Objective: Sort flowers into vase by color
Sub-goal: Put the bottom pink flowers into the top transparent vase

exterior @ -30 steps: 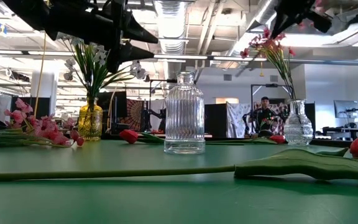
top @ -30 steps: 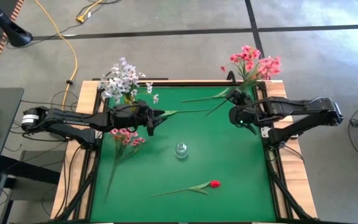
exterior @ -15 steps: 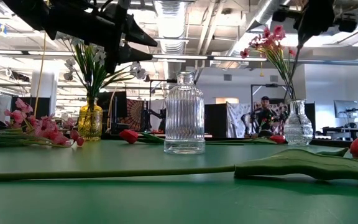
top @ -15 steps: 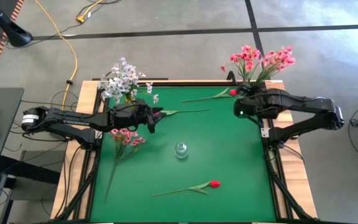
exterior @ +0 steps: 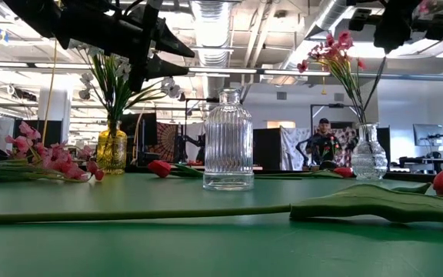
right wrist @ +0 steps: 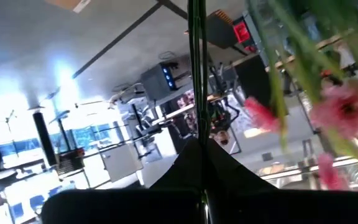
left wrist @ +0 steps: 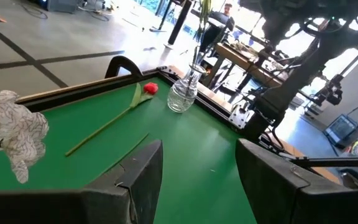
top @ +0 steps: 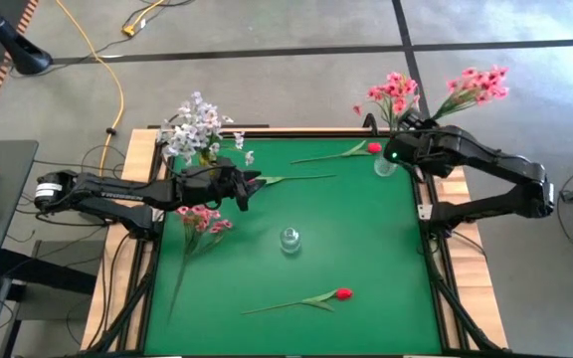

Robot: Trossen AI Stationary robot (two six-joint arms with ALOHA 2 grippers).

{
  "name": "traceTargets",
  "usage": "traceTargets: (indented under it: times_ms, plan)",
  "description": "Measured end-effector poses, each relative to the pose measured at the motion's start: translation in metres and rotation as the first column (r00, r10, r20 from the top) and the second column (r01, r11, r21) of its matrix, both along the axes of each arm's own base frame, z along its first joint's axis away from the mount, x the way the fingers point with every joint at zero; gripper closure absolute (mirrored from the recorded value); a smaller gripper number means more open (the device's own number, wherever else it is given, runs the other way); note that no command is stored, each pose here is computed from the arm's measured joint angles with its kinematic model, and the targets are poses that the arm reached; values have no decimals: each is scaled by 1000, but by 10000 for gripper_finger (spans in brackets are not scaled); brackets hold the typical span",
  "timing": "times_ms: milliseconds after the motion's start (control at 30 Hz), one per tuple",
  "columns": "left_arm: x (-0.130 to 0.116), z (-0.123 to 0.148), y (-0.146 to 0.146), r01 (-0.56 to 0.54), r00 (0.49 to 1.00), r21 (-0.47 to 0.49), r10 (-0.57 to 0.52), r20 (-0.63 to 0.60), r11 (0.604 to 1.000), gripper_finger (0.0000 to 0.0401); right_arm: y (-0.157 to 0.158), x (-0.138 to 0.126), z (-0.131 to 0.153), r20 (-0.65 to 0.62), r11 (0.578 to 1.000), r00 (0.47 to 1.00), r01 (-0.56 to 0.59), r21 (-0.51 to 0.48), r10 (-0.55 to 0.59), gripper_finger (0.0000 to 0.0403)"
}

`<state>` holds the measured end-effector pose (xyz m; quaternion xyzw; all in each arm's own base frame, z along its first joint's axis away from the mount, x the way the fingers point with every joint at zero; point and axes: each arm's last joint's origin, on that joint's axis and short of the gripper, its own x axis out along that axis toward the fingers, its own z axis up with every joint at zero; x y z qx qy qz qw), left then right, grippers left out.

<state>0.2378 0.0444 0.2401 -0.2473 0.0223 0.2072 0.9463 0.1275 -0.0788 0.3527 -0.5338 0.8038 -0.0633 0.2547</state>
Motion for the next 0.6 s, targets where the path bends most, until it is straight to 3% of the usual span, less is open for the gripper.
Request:
traceTargets:
  times_ms: [600]
  plan:
    - [0, 0, 0, -12, 1000, -1, 12, 1, 1000, 211, -7, 9, -14, -60, 990, 998, 5, 144, 4, 377]
